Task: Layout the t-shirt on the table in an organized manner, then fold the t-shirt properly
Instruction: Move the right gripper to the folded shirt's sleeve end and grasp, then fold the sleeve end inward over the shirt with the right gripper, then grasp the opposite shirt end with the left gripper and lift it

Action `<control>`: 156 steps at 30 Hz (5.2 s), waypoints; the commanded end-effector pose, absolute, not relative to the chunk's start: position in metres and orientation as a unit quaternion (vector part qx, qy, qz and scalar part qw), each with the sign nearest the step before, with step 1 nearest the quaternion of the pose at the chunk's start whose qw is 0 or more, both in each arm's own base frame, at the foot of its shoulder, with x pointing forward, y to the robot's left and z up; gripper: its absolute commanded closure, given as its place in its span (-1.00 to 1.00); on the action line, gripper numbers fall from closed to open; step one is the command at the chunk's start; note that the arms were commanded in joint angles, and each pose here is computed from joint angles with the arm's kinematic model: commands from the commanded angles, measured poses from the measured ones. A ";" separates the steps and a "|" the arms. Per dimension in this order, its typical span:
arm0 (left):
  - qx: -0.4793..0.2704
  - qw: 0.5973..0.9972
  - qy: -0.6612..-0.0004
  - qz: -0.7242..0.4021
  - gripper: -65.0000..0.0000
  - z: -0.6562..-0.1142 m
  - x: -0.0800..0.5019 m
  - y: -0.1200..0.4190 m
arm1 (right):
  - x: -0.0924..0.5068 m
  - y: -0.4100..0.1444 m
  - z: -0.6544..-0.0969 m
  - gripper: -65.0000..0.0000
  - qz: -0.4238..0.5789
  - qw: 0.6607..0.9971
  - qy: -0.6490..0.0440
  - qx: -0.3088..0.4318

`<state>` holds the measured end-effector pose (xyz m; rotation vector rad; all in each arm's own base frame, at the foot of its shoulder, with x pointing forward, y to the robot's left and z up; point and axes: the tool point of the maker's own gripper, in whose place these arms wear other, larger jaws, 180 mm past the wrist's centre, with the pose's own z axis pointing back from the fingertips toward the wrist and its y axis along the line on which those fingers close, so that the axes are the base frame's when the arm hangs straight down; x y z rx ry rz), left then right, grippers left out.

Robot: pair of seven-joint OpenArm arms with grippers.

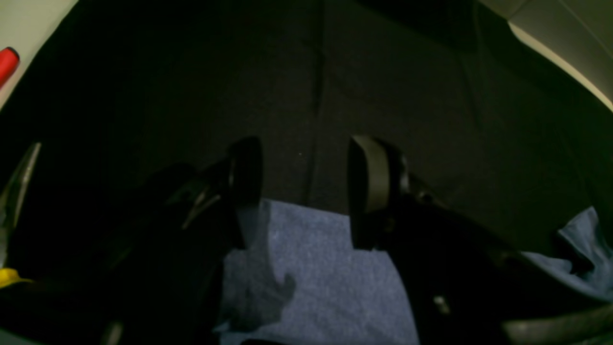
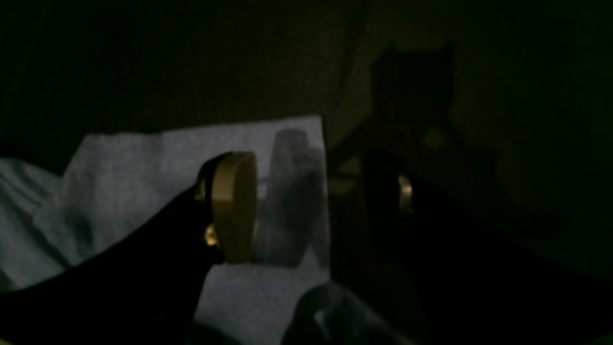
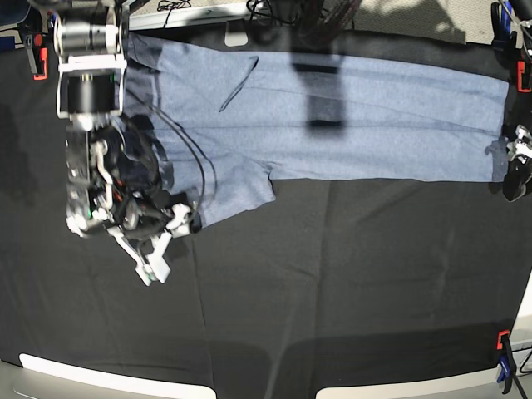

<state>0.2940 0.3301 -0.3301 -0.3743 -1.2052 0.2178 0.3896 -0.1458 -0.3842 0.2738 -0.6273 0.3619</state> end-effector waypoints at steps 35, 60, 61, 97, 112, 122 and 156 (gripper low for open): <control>-0.172 0.785 -0.588 0.089 0.18 -0.309 0.301 0.335 | 0.392 -0.101 -0.348 0.95 0.250 0.905 -0.337 0.068; -0.155 0.798 -0.576 0.078 0.18 -0.316 0.299 0.337 | 0.239 -0.018 -0.372 0.95 0.349 0.872 -0.313 0.142; -0.156 0.797 -0.577 0.079 0.18 -0.316 0.299 0.337 | 0.234 -0.014 -0.374 0.95 0.353 0.871 -0.308 0.146; -0.128 0.808 -0.564 0.107 0.18 -0.325 0.270 0.362 | 0.268 -0.006 -0.326 0.31 0.353 0.839 -0.385 0.156; -0.150 0.805 -0.548 0.171 0.18 -0.354 0.230 0.354 | 0.307 -0.116 -0.299 0.31 0.185 0.863 -0.456 0.118; -0.166 0.807 -0.524 0.216 0.18 -0.384 0.226 0.358 | 0.302 -0.106 -0.299 0.31 0.206 0.859 -0.447 0.140; -0.244 0.836 -0.455 0.185 0.74 -0.407 0.229 0.304 | 0.303 -0.106 -0.298 0.31 0.207 0.857 -0.450 0.140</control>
